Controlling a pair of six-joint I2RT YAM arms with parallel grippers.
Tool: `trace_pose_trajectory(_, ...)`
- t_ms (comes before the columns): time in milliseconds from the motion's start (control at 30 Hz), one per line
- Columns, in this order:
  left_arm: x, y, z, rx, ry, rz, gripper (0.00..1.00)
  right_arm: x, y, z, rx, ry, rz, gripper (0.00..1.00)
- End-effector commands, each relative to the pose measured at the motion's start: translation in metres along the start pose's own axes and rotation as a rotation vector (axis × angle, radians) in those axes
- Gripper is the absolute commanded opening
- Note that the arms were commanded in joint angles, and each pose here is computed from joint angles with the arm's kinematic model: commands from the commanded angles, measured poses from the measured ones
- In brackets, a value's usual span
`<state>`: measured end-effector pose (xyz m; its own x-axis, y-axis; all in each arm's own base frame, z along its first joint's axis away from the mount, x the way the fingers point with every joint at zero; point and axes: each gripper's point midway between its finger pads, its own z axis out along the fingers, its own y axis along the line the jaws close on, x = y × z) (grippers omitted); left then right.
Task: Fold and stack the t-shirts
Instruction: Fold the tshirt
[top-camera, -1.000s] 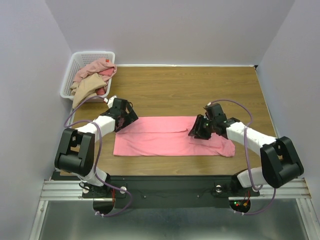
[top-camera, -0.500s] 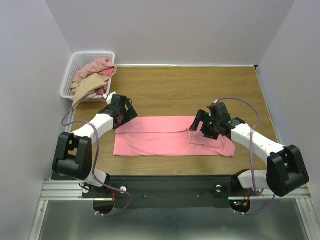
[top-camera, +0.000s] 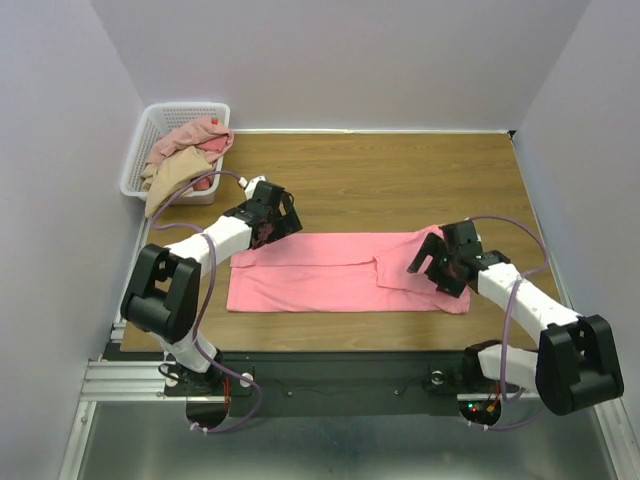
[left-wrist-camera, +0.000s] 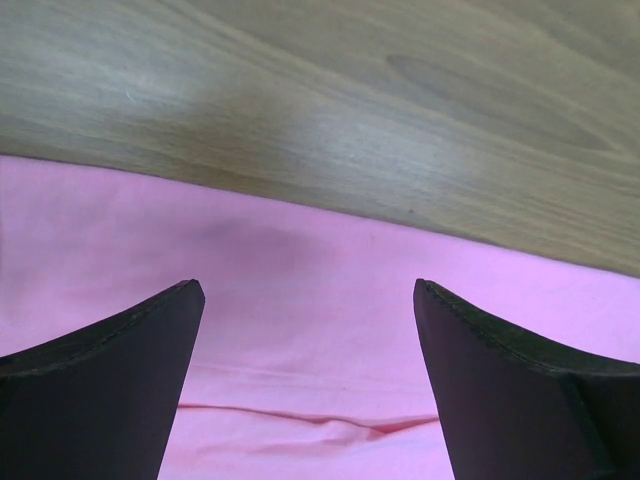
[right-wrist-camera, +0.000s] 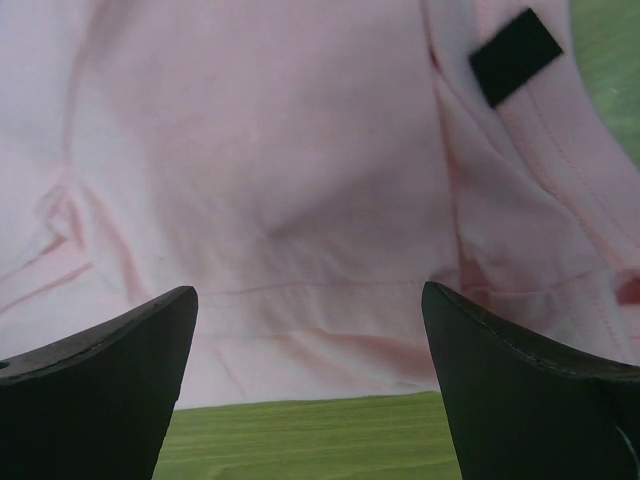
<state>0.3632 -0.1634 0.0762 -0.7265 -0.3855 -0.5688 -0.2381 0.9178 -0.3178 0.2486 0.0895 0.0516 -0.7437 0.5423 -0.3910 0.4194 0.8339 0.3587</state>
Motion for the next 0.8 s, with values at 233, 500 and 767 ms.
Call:
trace_pose_trajectory(233,0.069,0.015,0.007,-0.033,0.115,-0.026,0.98,-0.038,-0.003,0.063,0.164,0.019,-0.032,1.0)
trace_pose_trajectory(500,0.128,0.01,-0.018,-0.031,0.212,-0.162,0.98,-0.106,0.072,0.149,0.057,0.05,-0.25,1.0)
trace_pose_trajectory(767,0.188,-0.033,-0.043,0.031,0.335,-0.306,0.98,-0.121,0.151,0.198,-0.293,0.137,-0.539,1.0)
